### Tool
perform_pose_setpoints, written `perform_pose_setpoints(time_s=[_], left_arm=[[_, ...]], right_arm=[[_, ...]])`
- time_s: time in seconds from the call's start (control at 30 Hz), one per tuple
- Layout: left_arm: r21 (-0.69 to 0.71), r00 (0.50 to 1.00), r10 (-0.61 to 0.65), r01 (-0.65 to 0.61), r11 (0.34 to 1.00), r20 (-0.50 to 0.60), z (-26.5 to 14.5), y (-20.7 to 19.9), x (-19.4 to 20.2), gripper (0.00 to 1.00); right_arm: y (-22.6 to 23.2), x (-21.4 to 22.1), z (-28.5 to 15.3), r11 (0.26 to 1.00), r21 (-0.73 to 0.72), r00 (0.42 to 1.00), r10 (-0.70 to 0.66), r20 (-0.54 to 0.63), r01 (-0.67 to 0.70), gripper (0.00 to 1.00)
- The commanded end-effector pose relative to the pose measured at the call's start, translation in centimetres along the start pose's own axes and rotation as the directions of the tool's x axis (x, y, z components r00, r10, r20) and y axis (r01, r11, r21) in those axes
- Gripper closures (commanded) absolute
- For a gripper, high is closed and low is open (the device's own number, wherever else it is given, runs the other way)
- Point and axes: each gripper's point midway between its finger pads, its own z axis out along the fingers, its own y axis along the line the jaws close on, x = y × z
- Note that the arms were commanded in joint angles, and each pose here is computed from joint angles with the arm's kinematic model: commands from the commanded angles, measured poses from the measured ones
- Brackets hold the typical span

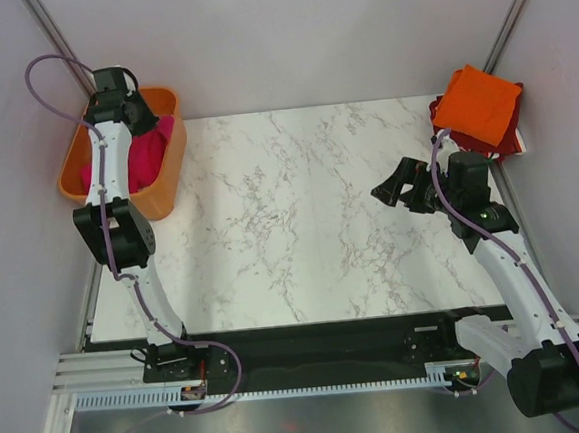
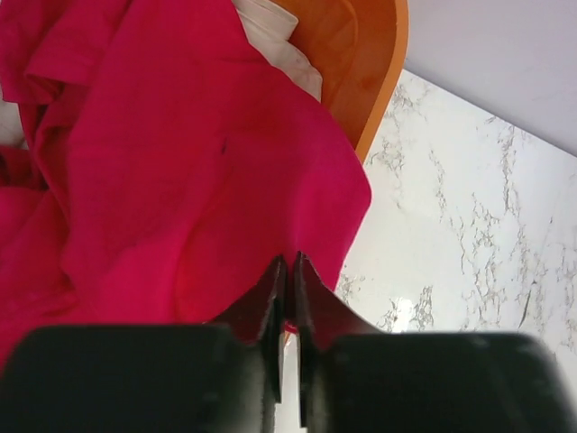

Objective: Fold and stack the t-shirts
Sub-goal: Grab the tshirt from the pile, then move the tshirt to the center of the board

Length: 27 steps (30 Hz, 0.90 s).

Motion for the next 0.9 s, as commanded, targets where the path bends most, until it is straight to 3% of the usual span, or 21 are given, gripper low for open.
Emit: perform_pose_setpoints(time_s=[0.0, 0.13, 0.3, 0.4, 0.5, 0.6, 0.77, 0.8, 0.83, 0.87], left_arm=[[0.025, 0.999, 0.017, -0.018, 1.000, 0.031, -0.6, -0.5, -1.2, 0.98], [0.044, 0.998, 0.009, -0.012, 0.999, 0.068, -2.3, -1.1, -2.5, 0.98], [0.199, 0.950, 0.020, -0.086, 0.976, 0.312, -12.8, -8.1, -9.4, 0.98], [0.379, 0.873, 0.029, -0.241, 0.893, 0.487, -22.4, -16.0, -12.3, 0.98], [0.568, 0.809, -0.056, -0.359, 0.741, 0.586, -32.2, -21.1, -13.0, 0.98], [0.645, 0.807, -0.089, -0.394, 0.654, 0.583, -36.1, -23.0, -11.6, 0.98], [0.750, 0.873, -0.050, -0.387, 0.536, 0.485, -37.4, -24.7, -7.7, 0.98], [0.766, 0.893, -0.023, -0.372, 0.525, 0.450, -36.8, -25.0, -6.2, 0.95], [0.774, 0.903, -0.007, -0.364, 0.518, 0.429, -36.4, -25.1, -5.3, 0.86], [0.783, 0.916, 0.016, -0.353, 0.512, 0.402, -35.7, -25.2, -4.2, 0.48]], right_arm=[[0.7, -1.3, 0.1, 0.999, -0.015, 0.999, -0.043, 0.033, 0.044, 0.02], [0.4, -1.1, 0.3, 0.999, -0.002, 0.999, -0.043, 0.029, 0.044, 0.02], [0.6, -1.6, -0.1, 0.999, -0.001, 0.998, -0.047, 0.048, 0.047, 0.02], [1.2, -2.4, -0.8, 0.998, 0.000, 0.996, -0.056, 0.077, 0.056, 0.02], [1.5, -3.3, -1.8, 0.998, 0.017, 0.991, -0.063, 0.118, 0.061, 0.02], [1.7, -3.8, -2.7, 0.997, 0.026, 0.986, -0.073, 0.151, 0.070, 0.02], [1.5, -3.7, -3.5, 0.996, 0.054, 0.985, -0.075, 0.156, 0.068, 0.02], [1.4, -3.6, -3.6, 0.996, 0.058, 0.985, -0.074, 0.158, 0.066, 0.02], [1.3, -3.6, -3.7, 0.996, 0.064, 0.984, -0.076, 0.161, 0.066, 0.02], [1.3, -3.5, -3.7, 0.996, 0.065, 0.984, -0.071, 0.161, 0.061, 0.02]])
